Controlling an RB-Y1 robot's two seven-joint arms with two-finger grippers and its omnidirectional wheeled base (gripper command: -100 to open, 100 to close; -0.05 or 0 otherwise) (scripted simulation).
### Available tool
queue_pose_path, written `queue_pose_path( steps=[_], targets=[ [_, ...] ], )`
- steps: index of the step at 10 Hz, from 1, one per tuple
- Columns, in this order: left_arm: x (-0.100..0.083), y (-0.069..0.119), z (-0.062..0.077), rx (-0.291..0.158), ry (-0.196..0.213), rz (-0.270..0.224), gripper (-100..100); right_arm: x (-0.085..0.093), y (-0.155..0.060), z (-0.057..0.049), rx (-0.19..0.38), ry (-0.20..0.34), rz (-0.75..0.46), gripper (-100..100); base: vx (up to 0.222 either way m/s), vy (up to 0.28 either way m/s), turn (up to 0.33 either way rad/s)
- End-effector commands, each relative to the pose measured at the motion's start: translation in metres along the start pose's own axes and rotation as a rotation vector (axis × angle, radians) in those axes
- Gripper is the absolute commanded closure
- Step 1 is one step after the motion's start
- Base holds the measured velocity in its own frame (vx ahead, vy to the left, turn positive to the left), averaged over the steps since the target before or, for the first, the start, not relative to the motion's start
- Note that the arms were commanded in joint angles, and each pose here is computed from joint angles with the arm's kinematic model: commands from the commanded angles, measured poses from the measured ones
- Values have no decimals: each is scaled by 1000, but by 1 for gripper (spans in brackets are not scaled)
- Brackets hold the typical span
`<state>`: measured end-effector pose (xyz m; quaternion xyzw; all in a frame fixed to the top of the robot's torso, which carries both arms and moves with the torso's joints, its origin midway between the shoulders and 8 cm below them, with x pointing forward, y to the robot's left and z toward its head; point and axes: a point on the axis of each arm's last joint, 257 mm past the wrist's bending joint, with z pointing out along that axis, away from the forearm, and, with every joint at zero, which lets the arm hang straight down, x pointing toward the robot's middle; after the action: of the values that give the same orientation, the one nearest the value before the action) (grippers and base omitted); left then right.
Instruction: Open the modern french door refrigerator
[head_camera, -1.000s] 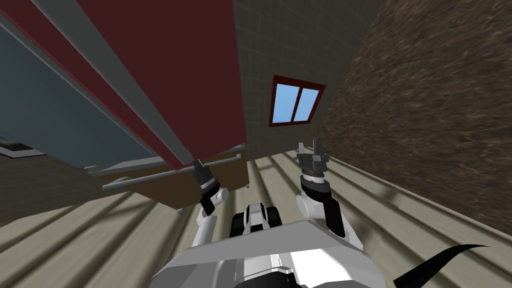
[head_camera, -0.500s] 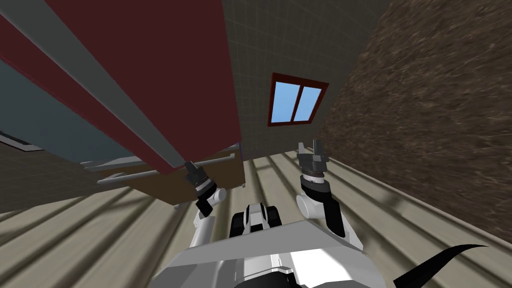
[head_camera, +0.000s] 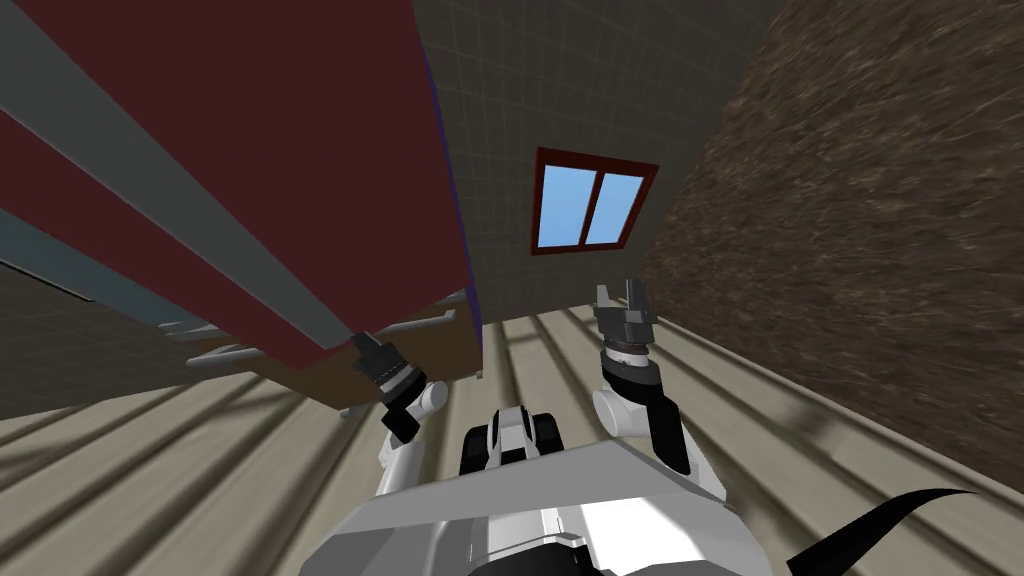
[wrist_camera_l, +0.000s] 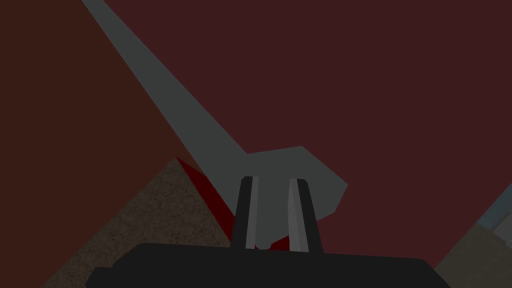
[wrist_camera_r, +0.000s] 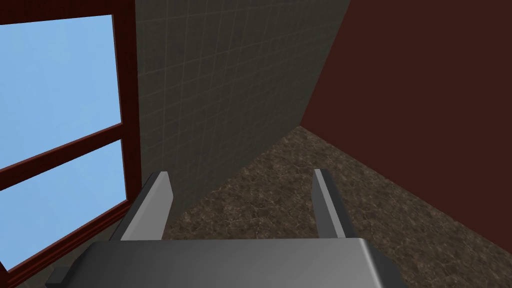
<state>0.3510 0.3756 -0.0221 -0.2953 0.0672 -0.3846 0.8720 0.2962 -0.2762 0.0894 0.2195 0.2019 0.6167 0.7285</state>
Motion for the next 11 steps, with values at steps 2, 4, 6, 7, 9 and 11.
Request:
queue_pose_path(
  steps=[2, 4, 6, 7, 9, 11],
  targets=[
    [-29, -19, 10, 58, -81, 87, 100, 0, 0, 0, 0, 0, 0, 0, 55, -256, 58],
    [-38, -23, 11, 67, -102, 113, 100, 0, 0, 0, 0, 0, 0, 0, 36, -188, 27],
    [-55, -30, 12, 83, -145, 167, 100, 0, 0, 0, 0, 0, 0, 0, 59, -204, 52],
    [-64, -33, 12, 91, -167, 194, 100, 0, 0, 0, 0, 0, 0, 0, 80, -257, 65],
    [-61, -22, 17, 49, -161, 198, -100, 0, 0, 0, 0, 0, 0, 0, 12, -123, 25],
    [-59, -23, 25, 42, -165, 194, -100, 0, 0, 0, 0, 0, 0, 0, -20, 23, -6]
  ],
)
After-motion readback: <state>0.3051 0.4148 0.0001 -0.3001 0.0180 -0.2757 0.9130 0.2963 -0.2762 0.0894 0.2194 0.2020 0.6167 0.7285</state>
